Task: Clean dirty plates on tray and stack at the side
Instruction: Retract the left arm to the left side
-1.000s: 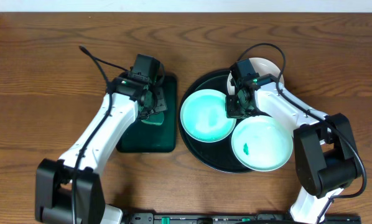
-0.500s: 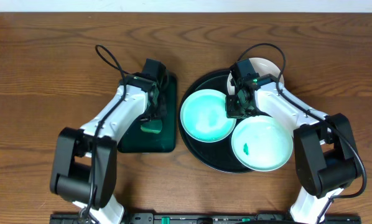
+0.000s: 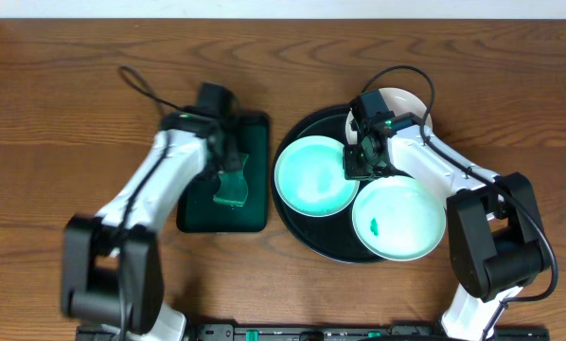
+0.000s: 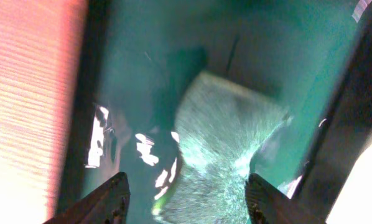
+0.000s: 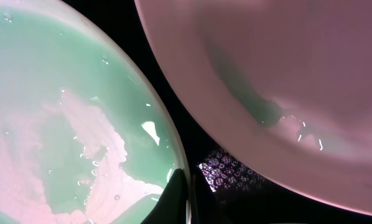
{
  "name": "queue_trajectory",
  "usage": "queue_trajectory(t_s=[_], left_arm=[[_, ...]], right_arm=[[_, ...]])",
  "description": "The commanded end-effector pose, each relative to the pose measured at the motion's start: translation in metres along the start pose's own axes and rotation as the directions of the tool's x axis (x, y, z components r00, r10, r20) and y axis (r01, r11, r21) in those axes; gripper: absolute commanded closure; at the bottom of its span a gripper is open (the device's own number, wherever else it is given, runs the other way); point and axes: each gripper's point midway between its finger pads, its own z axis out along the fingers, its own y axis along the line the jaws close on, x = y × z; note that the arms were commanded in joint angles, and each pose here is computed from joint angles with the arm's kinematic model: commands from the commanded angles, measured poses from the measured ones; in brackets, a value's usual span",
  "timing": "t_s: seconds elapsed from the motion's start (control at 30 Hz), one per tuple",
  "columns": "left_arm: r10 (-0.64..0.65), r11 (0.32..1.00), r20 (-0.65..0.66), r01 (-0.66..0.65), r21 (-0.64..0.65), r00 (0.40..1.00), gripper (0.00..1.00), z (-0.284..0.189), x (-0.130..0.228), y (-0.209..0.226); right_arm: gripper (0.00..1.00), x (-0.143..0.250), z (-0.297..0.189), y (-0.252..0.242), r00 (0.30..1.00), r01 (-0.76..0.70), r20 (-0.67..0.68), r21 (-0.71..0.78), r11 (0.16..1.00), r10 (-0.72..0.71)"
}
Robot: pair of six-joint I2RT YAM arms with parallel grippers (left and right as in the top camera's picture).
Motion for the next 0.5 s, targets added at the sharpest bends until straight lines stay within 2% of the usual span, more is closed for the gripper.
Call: queue_trajectory(t_s=[0.0, 0.17, 0.47], left_arm=[[-0.100, 0.995, 0.163, 0.095, 0.039, 0.982, 0.33, -0.048, -0.041, 0.024], [-0.216, 0.976, 0.239, 0.212, 0.044, 0.947, 0.23, -0.079, -0.054, 0.069], [-0.275, 0.961, 0.264, 0.275, 0.038, 0.924, 0.21, -0.086, -0.059, 0.093]], right_arm=[[0.99, 0.000, -0.008, 0.012, 1.000, 0.027, 0.016, -0.034, 0.999, -0.026], [0.99, 0.000, -0.008, 0.012, 1.000, 0.027, 0.016, -0.034, 0.999, -0.026], [0.99, 0.000, -0.008, 0.011, 1.000, 0.027, 0.015, -0.034, 0.999, -0.026]])
